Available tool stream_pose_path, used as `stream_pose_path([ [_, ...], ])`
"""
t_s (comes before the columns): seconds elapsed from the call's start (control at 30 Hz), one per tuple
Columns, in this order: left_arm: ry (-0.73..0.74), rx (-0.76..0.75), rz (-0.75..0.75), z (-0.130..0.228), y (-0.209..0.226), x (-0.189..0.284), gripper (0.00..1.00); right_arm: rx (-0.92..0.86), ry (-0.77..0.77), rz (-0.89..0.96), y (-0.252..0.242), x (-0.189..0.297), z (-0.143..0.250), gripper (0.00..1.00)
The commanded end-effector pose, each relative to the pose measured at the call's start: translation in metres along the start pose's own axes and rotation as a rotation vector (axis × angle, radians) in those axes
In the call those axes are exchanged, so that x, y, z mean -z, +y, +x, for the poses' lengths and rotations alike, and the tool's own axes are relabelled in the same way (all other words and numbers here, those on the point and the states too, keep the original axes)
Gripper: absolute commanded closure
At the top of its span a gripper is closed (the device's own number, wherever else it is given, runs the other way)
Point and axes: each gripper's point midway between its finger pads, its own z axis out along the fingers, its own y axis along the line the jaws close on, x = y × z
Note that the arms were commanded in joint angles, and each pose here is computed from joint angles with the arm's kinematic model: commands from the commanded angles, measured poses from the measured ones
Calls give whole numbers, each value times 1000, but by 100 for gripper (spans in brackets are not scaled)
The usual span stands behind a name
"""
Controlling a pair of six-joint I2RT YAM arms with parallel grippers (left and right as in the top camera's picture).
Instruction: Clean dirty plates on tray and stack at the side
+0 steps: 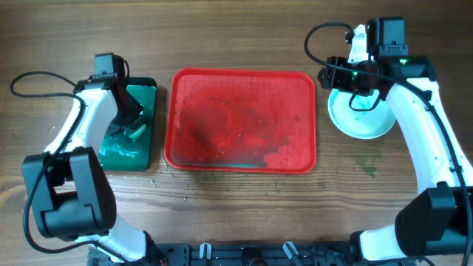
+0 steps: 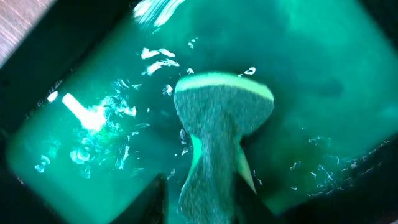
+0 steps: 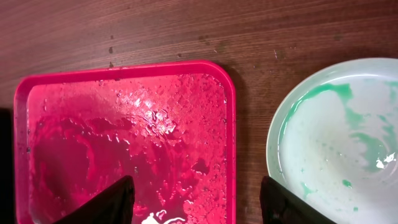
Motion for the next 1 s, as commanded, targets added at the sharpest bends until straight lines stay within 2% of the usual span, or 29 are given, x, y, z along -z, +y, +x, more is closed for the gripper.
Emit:
stream_pose_path([
  [0.0, -25, 20, -12, -6, 5, 4, 35, 43, 0, -14, 3, -1, -2, 35],
  [0.1, -94, 35, 42, -22, 6, 46, 18, 109, -9, -9, 5, 12, -4, 31],
  [0.13, -142, 50, 80, -31, 5, 67, 2, 112, -29, 10, 6, 26, -9, 30],
  [0.2, -227, 76, 163, -39, 7, 107, 0, 121, -83, 65, 6, 61, -17, 29],
  [0.27, -284, 93, 206, -43, 12, 132, 0, 132, -180, 122, 8, 116, -22, 23],
  [0.3, -298, 97, 217, -44, 13, 138, 0, 139, -233, 126, 12, 144, -20, 16],
  [0.33, -302, 99, 220, -44, 13, 140, 0, 146, -280, 118, 17, 166, -16, 1],
  [0.47, -302, 99, 220, -44, 13, 140, 0, 171, -446, 89, 30, 243, 18, 0],
  [0.53, -302, 99, 220, -44, 13, 140, 0, 181, -516, 77, 33, 267, 28, 0],
  [0.67, -302, 99, 220, -44, 13, 140, 0, 182, -526, 91, 30, 283, 51, 0],
  [0.73, -302, 99, 219, -44, 13, 140, 0, 179, -537, 91, 30, 282, 47, 0],
  [0.83, -302, 99, 220, -44, 13, 140, 0, 219, -666, 45, 40, 273, 19, 0],
  [0.97, -302, 99, 220, -44, 13, 140, 0, 314, -818, -11, 37, 227, 25, 0],
])
